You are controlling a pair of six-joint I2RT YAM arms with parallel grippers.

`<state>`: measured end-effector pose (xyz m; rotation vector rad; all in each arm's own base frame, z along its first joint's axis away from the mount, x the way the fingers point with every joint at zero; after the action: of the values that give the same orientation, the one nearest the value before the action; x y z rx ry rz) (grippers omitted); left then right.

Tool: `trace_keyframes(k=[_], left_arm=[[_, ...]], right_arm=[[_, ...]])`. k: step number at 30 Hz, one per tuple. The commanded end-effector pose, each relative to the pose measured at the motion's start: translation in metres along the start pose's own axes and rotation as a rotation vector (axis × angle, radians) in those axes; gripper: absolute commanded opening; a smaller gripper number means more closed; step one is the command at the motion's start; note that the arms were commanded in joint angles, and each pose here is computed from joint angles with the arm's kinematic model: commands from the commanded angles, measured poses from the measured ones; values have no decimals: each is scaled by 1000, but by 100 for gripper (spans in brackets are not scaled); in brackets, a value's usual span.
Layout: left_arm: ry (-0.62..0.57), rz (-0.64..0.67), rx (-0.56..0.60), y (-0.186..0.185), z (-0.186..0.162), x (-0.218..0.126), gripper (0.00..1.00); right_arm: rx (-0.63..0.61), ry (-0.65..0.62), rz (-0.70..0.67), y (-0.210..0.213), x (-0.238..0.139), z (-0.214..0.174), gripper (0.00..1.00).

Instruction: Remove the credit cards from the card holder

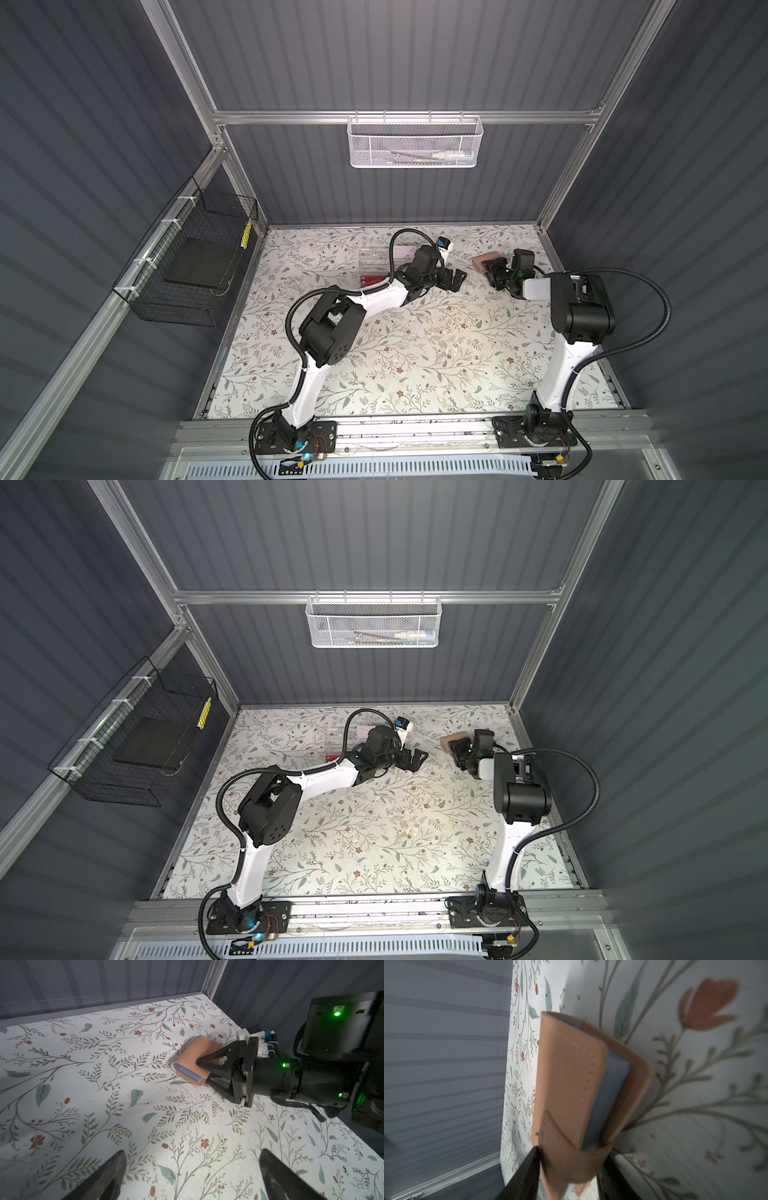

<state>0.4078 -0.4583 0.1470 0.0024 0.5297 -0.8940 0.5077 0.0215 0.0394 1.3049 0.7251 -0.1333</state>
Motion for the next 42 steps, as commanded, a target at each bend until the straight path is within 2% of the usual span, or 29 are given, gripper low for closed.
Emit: trace_keyframes(k=[1,6,10,13,18,22,26,32,36,40,42], left_arm=[[10,-3,27,-3,-1,4,100],[13,-8,24,-2,-4,6,100],[18,-11,24,-2,-8,7,100],[14,-6,24,-1,-7,6,100],[-37,49,24,7,-2,-2,100],[-73,80,52,10,8,-11,100],[-88,115,19,12,22,-24,100],[-90,74,-79,2,33,-43,100],[-67,-20,-148,-10,36,-52,100],[-111,-155,-315,-3,55,-73,100],[-97,-244,-413,3,49,-81,100]], right_arm=[[39,20,-80,-25,9,-3,39],[40,13,-85,-24,11,-1,29],[27,12,-89,-22,10,0,17],[11,14,-92,-20,8,0,13],[-49,19,-95,-13,-4,-2,1],[-121,21,-85,-2,-24,-8,0],[-199,49,-63,10,-49,-23,0],[-342,106,8,32,-88,-61,0],[-452,168,143,62,-117,-90,0],[-577,227,287,96,-146,-119,0],[-616,248,345,108,-156,-129,0]])
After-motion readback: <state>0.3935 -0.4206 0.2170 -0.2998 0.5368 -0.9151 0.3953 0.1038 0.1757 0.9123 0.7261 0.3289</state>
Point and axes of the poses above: each gripper's point midway between its finger pads, its own x axis out along the fingers, its own y axis along the line the jaws close on, z = x × y, the point moved 1 cm from there along -x, back along the fingers, and after that the axes turned 6 degrees about x, right-handed, at the moved point
